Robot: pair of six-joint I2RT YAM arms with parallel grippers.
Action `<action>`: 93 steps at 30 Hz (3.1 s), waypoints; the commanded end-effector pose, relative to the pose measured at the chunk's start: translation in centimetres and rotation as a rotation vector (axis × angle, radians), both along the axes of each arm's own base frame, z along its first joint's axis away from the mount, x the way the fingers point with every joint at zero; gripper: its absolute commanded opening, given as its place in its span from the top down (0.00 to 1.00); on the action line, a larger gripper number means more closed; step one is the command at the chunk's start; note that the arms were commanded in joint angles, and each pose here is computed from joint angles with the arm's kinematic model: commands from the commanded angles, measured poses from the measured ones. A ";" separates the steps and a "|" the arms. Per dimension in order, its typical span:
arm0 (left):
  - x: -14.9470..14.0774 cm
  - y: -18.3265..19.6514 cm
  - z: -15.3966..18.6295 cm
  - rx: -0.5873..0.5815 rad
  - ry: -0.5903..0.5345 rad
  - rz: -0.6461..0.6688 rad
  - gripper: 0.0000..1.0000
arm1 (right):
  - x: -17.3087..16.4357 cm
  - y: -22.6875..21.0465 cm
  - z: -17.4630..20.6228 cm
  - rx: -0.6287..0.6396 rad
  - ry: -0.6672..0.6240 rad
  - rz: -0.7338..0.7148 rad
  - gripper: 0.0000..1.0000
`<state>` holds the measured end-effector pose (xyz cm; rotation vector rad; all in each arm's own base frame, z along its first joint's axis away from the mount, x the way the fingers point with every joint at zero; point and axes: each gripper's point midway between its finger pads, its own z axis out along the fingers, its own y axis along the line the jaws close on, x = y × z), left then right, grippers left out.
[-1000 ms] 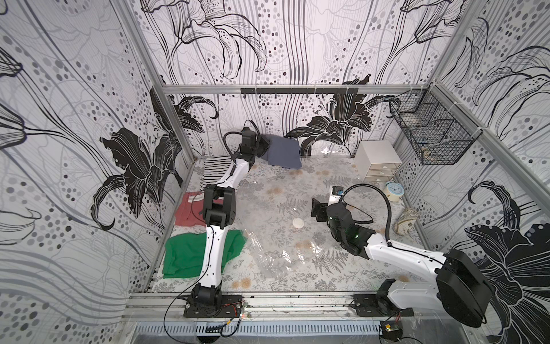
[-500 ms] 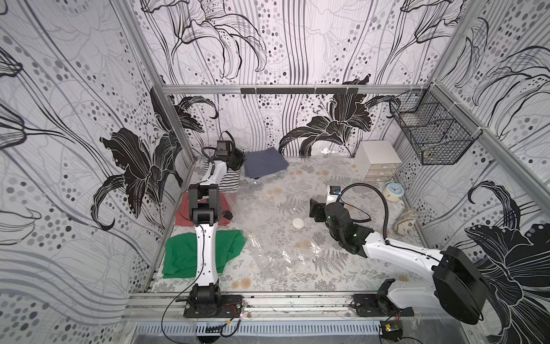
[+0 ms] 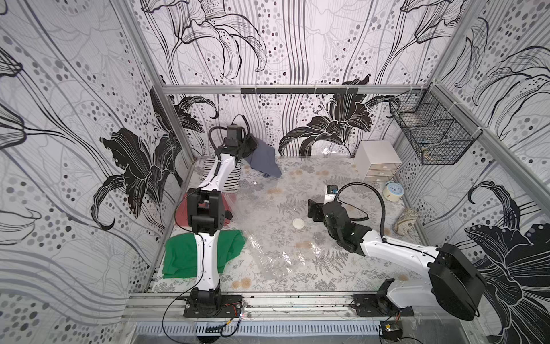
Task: Take the tank top out of the vacuum bag
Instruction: Place the tank top at the center of the board, then reset both arms
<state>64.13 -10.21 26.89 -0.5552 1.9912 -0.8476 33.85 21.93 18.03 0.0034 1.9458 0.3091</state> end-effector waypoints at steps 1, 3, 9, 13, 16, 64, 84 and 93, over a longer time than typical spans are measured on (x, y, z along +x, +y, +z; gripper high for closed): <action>0.4 -3.0 8.5 -0.045 -0.234 -0.025 1.00 | 0.0 0.0 2.1 0.019 -0.053 0.003 0.14; 0.1 -5.6 10.6 -0.068 -0.274 -0.045 1.00 | 0.0 -0.2 2.4 0.015 -0.060 -0.003 0.14; -2.6 -11.1 13.8 -0.126 -0.320 -0.077 1.00 | -0.2 -0.8 2.5 0.006 -0.069 -0.018 0.14; -3.5 -11.3 14.3 -0.154 -0.342 -0.046 1.00 | -0.2 -0.6 2.4 0.011 -0.063 -0.012 0.14; -2.1 -9.4 11.0 -0.147 -0.280 0.015 1.00 | -0.1 -0.4 2.2 0.011 -0.056 -0.007 0.14; 1.8 10.6 -13.5 0.166 0.285 0.140 0.29 | 0.1 -1.2 3.7 -0.043 -0.058 -0.043 0.13; -19.5 6.5 8.5 0.515 -0.347 0.289 0.01 | 4.8 -15.1 6.6 -0.237 -0.139 -0.376 0.06; -30.4 11.8 -3.4 0.916 -0.175 0.439 0.01 | 2.5 -16.6 1.7 -0.329 -0.085 -0.372 0.07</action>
